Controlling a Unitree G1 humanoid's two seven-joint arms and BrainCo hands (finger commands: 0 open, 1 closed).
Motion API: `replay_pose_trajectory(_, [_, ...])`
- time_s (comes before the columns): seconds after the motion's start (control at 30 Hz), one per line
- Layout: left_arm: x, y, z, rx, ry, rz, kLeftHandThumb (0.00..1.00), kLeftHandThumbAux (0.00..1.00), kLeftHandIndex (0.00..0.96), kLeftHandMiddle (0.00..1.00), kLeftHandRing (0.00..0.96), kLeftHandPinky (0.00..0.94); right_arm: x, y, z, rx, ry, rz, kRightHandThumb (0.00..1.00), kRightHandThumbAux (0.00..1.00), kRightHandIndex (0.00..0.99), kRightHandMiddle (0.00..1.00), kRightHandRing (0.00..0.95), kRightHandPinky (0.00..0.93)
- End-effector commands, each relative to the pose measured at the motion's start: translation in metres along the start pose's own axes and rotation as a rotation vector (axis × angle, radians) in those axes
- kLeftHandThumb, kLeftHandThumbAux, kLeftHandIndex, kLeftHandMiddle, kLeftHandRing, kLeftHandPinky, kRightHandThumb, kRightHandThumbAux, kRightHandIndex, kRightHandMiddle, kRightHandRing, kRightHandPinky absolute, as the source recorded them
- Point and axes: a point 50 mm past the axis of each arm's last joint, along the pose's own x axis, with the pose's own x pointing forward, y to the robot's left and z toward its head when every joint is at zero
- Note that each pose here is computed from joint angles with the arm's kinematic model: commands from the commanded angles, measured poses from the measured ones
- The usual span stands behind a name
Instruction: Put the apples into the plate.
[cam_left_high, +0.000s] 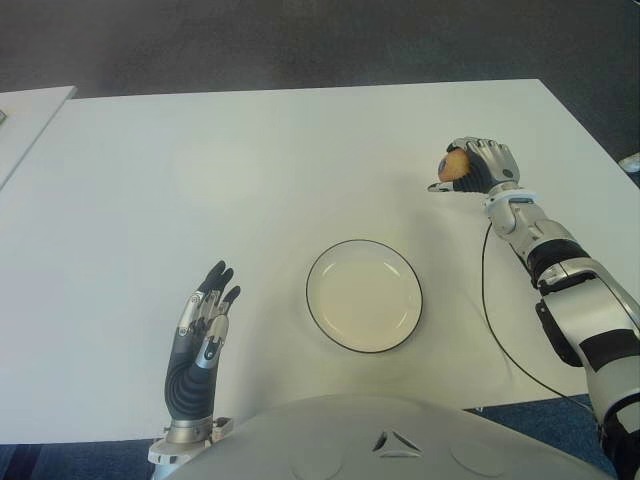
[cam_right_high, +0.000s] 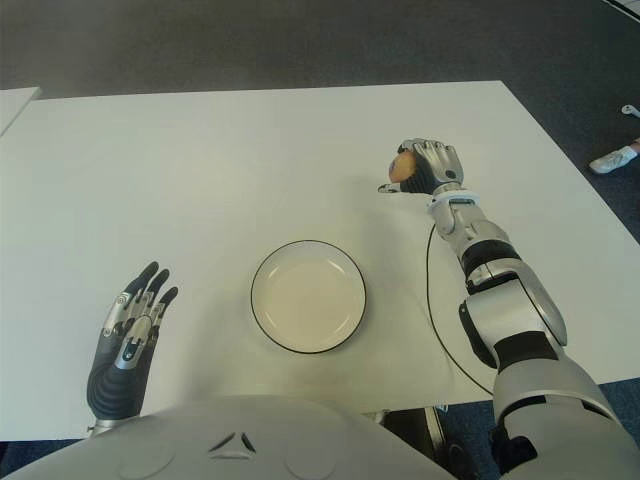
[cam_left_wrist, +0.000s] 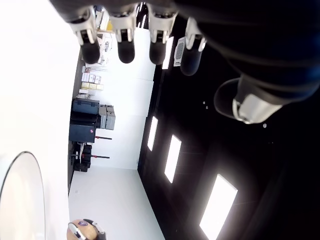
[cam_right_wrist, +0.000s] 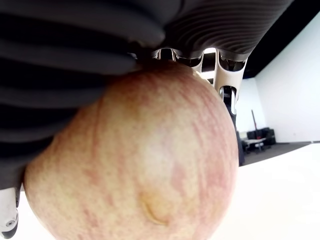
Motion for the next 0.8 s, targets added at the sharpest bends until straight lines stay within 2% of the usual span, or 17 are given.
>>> replay_pose_trajectory(0.03, [0.0,-0.002,-0.002,0.0,0.013,-0.003,0.106,0.425,0.157,0.058,0.007,0.0,0.005,-0.004,0.008,0.006,-0.047,-0.016,0.549,0.758,0.802,0.881,0.835,0.83])
replay_pose_trajectory(0.37, [0.0,-0.003,-0.002,0.0,0.013,-0.003,0.106,0.425,0.157,0.058,0.007,0.0,0.011,-0.013,0.021,0.02,-0.118,-0.053,0.575,0.757,0.829,0.897,0.849,0.838])
replay_pose_trajectory(0.5, [0.001,-0.003,-0.002,0.0,0.013,-0.003,0.106,0.425,0.157,0.058,0.007,0.0,0.013,-0.019,0.032,0.033,-0.175,-0.08,0.578,0.758,0.833,0.901,0.855,0.85])
replay_pose_trajectory(0.8, [0.001,-0.004,-0.003,-0.001,0.012,-0.004,0.106,0.425,0.157,0.058,0.007,0.0,0.01,-0.016,0.063,0.061,-0.279,-0.1,0.608,0.753,0.844,0.907,0.871,0.866])
